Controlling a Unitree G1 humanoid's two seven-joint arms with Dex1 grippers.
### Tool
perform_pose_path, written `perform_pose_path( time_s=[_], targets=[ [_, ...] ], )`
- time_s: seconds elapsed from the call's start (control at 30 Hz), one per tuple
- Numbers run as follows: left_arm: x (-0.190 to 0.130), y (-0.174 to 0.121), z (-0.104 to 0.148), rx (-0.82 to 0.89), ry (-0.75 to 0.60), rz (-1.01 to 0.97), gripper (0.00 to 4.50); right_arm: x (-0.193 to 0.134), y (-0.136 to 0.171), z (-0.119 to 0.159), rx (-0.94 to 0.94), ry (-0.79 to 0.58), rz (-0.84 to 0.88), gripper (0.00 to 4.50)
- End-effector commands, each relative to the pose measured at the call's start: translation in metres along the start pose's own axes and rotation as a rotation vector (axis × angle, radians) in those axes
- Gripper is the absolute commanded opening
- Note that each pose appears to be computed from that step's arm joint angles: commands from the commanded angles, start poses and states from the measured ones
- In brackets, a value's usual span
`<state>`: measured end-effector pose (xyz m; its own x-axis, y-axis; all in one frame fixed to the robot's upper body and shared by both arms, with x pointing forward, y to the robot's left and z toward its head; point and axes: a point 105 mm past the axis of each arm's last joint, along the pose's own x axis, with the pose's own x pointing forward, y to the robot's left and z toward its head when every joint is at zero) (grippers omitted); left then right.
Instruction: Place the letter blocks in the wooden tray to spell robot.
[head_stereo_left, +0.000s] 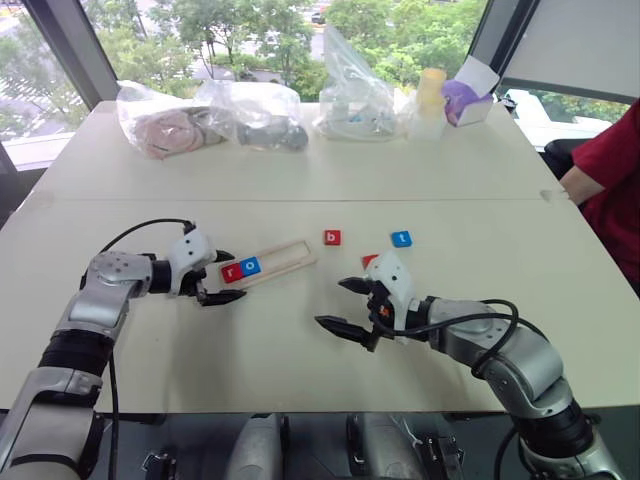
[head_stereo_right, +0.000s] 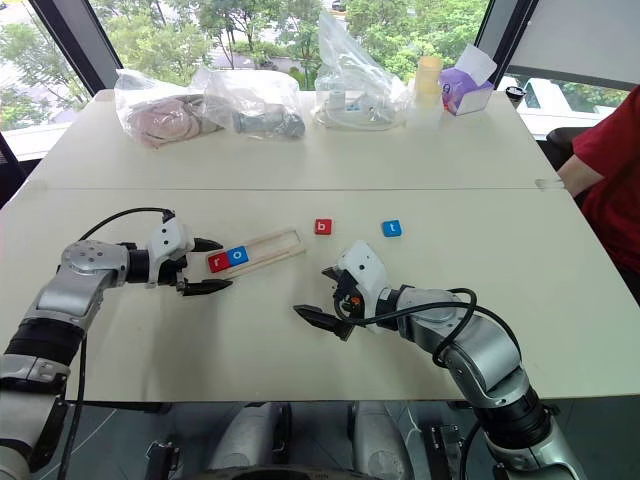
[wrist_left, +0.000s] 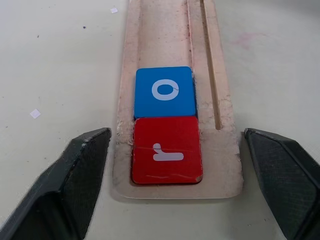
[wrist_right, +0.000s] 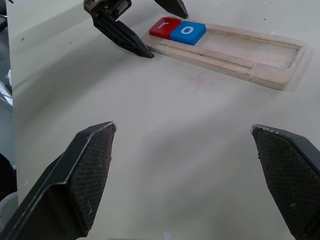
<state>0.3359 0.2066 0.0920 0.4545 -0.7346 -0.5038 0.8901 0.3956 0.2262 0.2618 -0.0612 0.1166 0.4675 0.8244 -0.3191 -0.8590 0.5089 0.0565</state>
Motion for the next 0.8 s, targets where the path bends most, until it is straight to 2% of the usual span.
perform_pose_path(
  time_s=[0.03,0.1,0.23,0.33,0.53,0.8],
  targets=[
    [0.001,-0.005,-0.016,-0.031,0.062,-0.011,3.09,-0.005,0.003,0.013,-0.032,-0.049,-0.002,4.50],
    [0.000,-0.004,-0.015,-0.013,0.066,-0.011,3.10,-0.007,0.000,0.012,-0.029,-0.049,-0.012,4.50],
    [-0.007,-0.011,0.024,0.122,0.017,-0.084,3.10,-0.028,-0.021,0.018,0.031,-0.100,-0.126,4.50],
    [-0.005,-0.023,0.040,0.212,0.010,-0.169,3.10,-0.045,-0.033,0.016,0.075,-0.124,-0.216,4.50],
    [0.016,-0.026,0.048,0.252,-0.009,-0.246,3.10,-0.062,-0.050,0.010,0.098,-0.125,-0.347,4.50],
    [0.036,-0.029,0.043,0.270,-0.015,-0.308,3.10,-0.059,-0.052,0.007,0.094,-0.119,-0.391,4.50]
  ],
)
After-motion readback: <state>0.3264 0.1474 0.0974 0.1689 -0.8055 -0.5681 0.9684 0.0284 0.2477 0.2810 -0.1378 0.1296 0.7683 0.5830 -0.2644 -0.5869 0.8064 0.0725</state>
